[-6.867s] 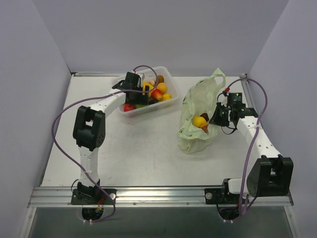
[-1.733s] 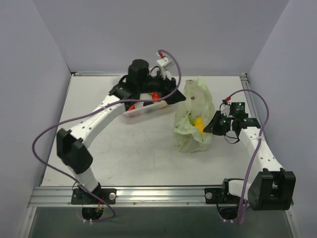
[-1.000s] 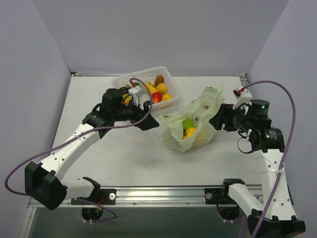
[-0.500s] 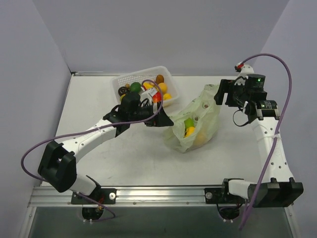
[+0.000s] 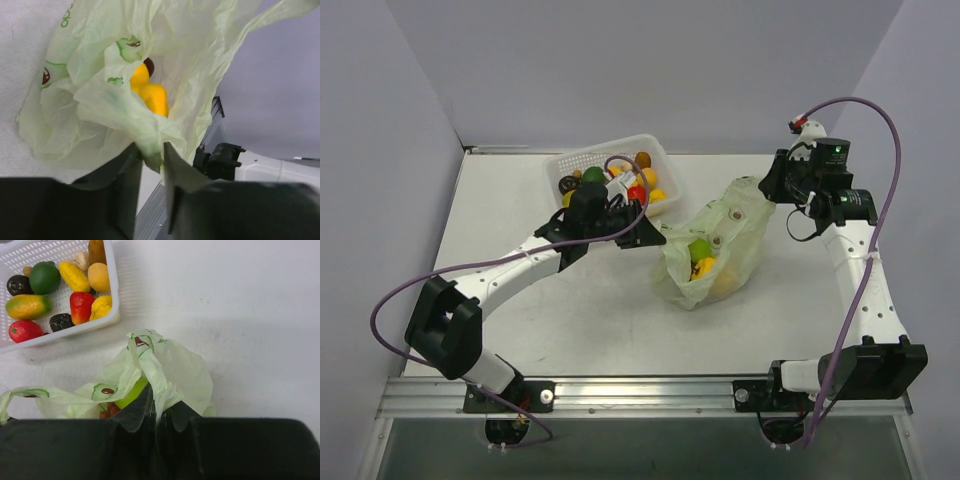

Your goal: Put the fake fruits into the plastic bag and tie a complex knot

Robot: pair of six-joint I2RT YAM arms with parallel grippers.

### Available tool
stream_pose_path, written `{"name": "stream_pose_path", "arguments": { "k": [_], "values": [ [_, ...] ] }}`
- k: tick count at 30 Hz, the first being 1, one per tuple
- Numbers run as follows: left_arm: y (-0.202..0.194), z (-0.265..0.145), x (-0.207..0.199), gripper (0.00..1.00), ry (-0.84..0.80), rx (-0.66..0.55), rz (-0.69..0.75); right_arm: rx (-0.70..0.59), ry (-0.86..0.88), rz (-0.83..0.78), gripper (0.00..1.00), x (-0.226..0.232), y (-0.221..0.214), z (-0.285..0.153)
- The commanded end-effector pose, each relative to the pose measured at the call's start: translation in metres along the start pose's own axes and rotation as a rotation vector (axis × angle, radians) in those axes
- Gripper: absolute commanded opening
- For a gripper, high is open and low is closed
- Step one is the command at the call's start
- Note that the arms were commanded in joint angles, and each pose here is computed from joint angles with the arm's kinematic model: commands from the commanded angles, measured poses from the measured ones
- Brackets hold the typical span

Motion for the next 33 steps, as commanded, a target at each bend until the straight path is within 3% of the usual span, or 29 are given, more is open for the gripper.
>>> {"name": "stream_pose_path", "arguments": {
  "k": [1, 2, 4, 5, 11, 16, 24, 29, 33],
  "values": [
    [0.046, -0.013, -0.028, 0.27, -0.076, -0.119, 0.076, -0.094, 0.054, -0.009, 0.0, 0.014, 0.025, -0.017],
    [0.048, -0.018, -0.03, 0.08, -0.092, -0.113, 0.087, -0.109, 0.057, -0.008, 0.0, 0.016, 0.028, -0.022],
    [0.064, -0.037, -0.036, 0.0, -0.091, -0.149, 0.165, -0.133, 0.071, -0.008, 0.0, 0.021, 0.032, -0.032],
    [0.058, -0.043, -0.03, 0.0, -0.061, -0.108, 0.211, -0.158, 0.086, -0.005, 0.0, 0.026, 0.035, -0.042],
    [0.096, -0.119, -0.039, 0.0, -0.002, -0.184, 0.473, -0.259, 0.124, 0.0, 0.0, 0.037, 0.049, -0.083],
    [0.107, -0.172, -0.045, 0.0, 0.105, -0.233, 0.681, -0.254, 0.137, 0.02, 0.0, 0.039, 0.039, -0.091],
    [0.055, -0.191, -0.002, 0.0, 0.205, -0.125, 0.755, -0.148, 0.082, -0.028, 0.0, 0.015, -0.023, -0.084],
    [0.057, -0.209, -0.025, 0.0, 0.193, -0.165, 0.763, -0.096, 0.154, -0.074, 0.0, 0.029, -0.031, -0.102],
    [0.078, -0.221, -0.045, 0.0, 0.196, -0.224, 0.814, -0.124, 0.183, -0.078, 0.0, 0.04, -0.013, -0.114]
  ]
}}
Point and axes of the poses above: each gripper's point midway between its finger pads, its own z axis out along the fingers, its own x axis along the line the jaws close on, y = z × x, the point moved 2 cm from there along -z, back along the fingers, and after that the axes turned 8 degrees about z, right-handed, at the moved point
